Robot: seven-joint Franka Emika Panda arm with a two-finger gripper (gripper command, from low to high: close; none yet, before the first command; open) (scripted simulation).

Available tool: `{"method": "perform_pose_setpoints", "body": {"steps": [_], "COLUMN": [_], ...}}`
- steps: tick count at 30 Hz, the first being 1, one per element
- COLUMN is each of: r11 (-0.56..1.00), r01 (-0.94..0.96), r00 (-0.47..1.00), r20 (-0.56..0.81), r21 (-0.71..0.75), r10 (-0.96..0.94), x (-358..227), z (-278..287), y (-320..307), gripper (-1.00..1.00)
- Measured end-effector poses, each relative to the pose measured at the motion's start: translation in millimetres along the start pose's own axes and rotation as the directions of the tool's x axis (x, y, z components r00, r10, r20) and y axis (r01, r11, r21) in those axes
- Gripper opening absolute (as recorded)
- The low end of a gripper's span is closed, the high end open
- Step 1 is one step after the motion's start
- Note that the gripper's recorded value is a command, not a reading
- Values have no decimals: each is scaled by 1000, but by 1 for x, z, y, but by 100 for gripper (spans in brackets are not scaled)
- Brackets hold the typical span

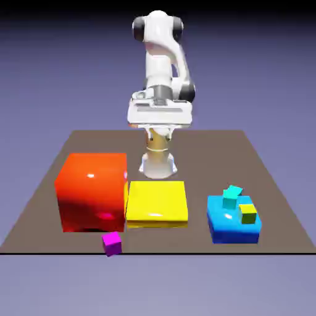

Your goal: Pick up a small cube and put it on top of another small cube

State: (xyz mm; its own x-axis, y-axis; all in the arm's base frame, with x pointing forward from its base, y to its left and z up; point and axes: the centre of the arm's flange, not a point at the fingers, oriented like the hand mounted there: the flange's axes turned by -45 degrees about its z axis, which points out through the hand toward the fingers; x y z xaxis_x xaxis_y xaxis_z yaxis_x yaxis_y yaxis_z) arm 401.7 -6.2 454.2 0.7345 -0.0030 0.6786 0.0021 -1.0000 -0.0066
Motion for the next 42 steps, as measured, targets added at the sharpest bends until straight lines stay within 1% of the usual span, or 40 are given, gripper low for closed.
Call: {"method": "perform_pose_setpoints", "body": {"steps": [4,8,14,20,26,32,37,42], "r11": [983,935,815,675,533,421,363,343], "r01": [-182,-349,-559,-693,-768,-793,-787,-761], "r00": [969,884,677,434,193,-15,-157,-276], "r20": [164,312,484,600,665,704,730,754], "r21": [-16,-57,-153,-255,-355,-441,-500,-550], "r10": [182,349,555,672,721,710,665,597], "x": [16,23,22,12,-2,-18,-31,-48], "z": [38,77,130,180,223,262,292,322], "y": [38,76,137,186,231,266,285,293], "gripper": [0,0,0,0,0,0,0,0]}}
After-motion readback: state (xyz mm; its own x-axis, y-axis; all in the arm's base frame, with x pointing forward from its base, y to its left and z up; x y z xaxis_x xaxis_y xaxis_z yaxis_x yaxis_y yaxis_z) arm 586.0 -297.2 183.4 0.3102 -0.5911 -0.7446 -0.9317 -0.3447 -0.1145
